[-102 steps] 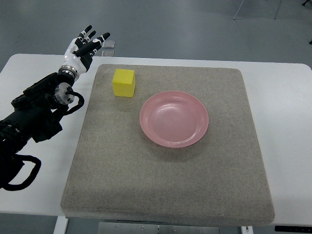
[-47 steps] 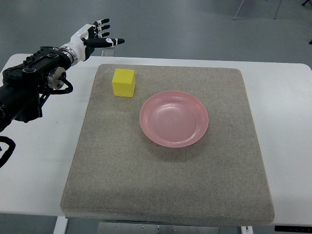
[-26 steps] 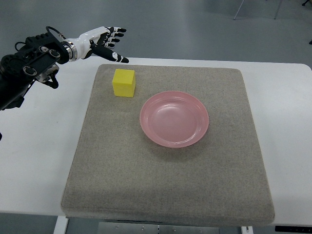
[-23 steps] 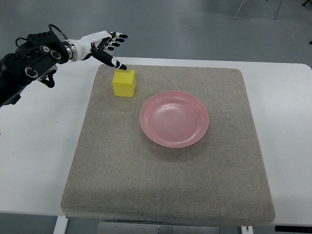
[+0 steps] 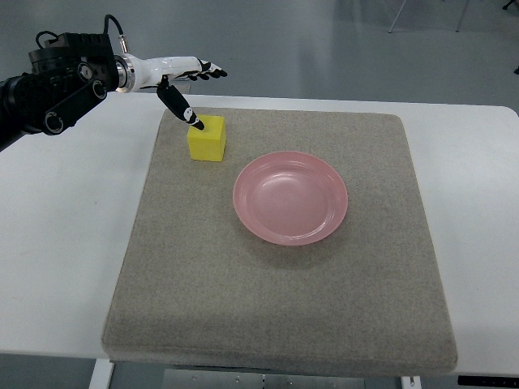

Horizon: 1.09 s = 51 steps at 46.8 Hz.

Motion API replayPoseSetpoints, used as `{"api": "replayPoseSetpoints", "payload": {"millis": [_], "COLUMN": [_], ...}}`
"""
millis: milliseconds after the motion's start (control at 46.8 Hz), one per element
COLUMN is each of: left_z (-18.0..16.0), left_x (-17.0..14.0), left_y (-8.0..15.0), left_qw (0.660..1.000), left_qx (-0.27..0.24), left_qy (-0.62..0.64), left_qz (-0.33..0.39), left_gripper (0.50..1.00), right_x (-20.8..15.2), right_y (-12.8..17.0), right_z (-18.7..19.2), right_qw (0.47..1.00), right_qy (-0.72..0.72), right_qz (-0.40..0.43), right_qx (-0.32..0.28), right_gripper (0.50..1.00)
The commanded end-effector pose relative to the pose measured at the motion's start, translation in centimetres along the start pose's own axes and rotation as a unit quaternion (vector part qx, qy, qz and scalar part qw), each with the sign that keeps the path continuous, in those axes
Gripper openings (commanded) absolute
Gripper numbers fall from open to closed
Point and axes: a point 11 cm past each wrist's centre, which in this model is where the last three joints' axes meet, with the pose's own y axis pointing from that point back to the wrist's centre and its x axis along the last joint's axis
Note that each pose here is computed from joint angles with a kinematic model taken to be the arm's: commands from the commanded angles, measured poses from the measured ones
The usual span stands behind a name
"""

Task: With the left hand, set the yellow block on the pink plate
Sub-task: 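Swing the left hand over the yellow cube, fingers pointing down, then close the left hand's fingers around the yellow cube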

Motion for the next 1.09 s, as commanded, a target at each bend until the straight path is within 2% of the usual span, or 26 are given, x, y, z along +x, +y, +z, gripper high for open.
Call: {"api": "replayPoseSetpoints", "payload": {"millis": [0, 1070], "left_z": [-0.1, -1.1], "left_x": [-0.6, -2.6], "left_y": [0.2, 0.2], "left_qw": [0.999, 0.997], "left_qx": [-0.008, -0.012], "left_qy": [-0.026, -0.057], "left_qz": [-0.020, -0.055], "left_gripper": [0.973, 0.977], "right_x": [0.0, 0.0], "right_y": [0.0, 0.0], "right_z": [0.0, 0.0], "right_qw": [1.000, 1.000], "right_qy": [0.000, 0.000], "right_qz": [0.000, 0.000], "right_qx": [0.000, 0.000], "right_gripper": [0.924, 0.924]}}
